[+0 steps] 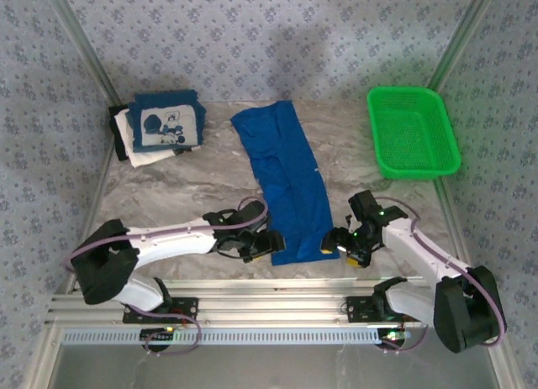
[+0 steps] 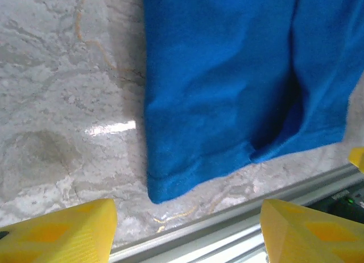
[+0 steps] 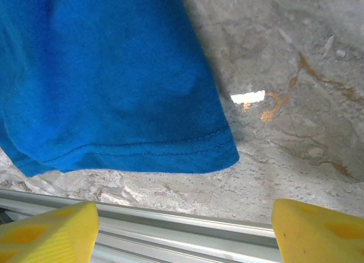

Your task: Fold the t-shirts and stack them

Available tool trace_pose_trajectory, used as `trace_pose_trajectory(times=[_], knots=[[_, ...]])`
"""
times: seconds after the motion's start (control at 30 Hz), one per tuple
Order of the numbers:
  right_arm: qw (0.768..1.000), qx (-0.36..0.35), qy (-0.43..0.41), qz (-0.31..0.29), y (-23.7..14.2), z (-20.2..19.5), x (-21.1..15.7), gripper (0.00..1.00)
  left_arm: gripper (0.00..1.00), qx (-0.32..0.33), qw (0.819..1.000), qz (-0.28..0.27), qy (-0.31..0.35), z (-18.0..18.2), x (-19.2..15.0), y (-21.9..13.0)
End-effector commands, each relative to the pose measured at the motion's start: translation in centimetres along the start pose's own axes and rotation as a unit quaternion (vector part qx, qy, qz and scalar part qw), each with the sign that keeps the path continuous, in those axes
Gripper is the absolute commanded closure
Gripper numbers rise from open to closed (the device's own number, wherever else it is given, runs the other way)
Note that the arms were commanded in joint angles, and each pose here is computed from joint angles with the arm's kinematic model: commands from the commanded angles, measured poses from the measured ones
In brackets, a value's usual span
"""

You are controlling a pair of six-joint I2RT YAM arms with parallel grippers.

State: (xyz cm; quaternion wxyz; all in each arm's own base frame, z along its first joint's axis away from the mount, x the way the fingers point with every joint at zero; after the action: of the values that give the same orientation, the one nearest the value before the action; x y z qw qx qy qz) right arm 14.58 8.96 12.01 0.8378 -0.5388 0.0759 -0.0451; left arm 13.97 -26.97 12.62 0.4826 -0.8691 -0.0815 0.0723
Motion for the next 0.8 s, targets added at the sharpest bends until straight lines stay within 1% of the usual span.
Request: trace_pose_trajectory(times=[0.0, 0.13, 0.27, 0.33, 0.53, 0.7, 0.77], knots=[[1.0, 0.004, -0.006, 0.008, 0.4, -0.4, -0.1, 0.19, 0.34, 0.004, 1.0, 0.0, -0.019, -0.6, -0.1, 0.6], [1.0, 0.004, -0.006, 0.006, 0.6, -0.5, -0.1, 0.19, 0.35, 0.019, 1.0, 0.011, -0.018, -0.8, -0.5, 1.3], [1.0, 0.009, -0.006, 0.002, 1.0, -0.7, 0.0, 0.21, 0.36, 0.001, 0.999, 0.028, -0.019, -1.7, -1.1, 2.8], [1.0, 0.012, -0.003, 0.003, 1.2, -0.7, 0.0, 0.22, 0.38, 0.002, 0.999, 0.032, -0.02, -1.8, -1.3, 3.3], [1.0, 0.017, -0.003, -0.001, 1.9, -0.8, 0.4, 0.28, 0.4, 0.004, 0.999, 0.037, -0.014, -2.7, -1.4, 4.2], [1.0, 0.014, -0.006, -0.004, 2.3, -0.5, 1.3, 0.32, 0.46, 0.006, 0.999, 0.031, -0.016, -3.5, -1.0, 5.4], [1.0, 0.012, -0.008, -0.003, 2.5, -0.4, 1.7, 0.34, 0.5, 0.01, 0.999, 0.03, -0.017, -3.8, -0.8, 5.7]])
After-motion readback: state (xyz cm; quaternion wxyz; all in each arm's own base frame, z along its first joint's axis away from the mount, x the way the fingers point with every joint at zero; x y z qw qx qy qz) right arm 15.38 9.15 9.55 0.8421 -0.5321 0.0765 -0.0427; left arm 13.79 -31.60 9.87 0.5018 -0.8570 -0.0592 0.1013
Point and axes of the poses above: each hand's point on the last joint's axis, 136 mm out from that joint toward the fingers, its own y axis out along the fingers, its own z axis along the line the jaws close on, x = y × z, the point moved 8 cm from there along -y, back along the fingers, and after that the axes turned 5 degrees about -y, right-handed, at the moved point
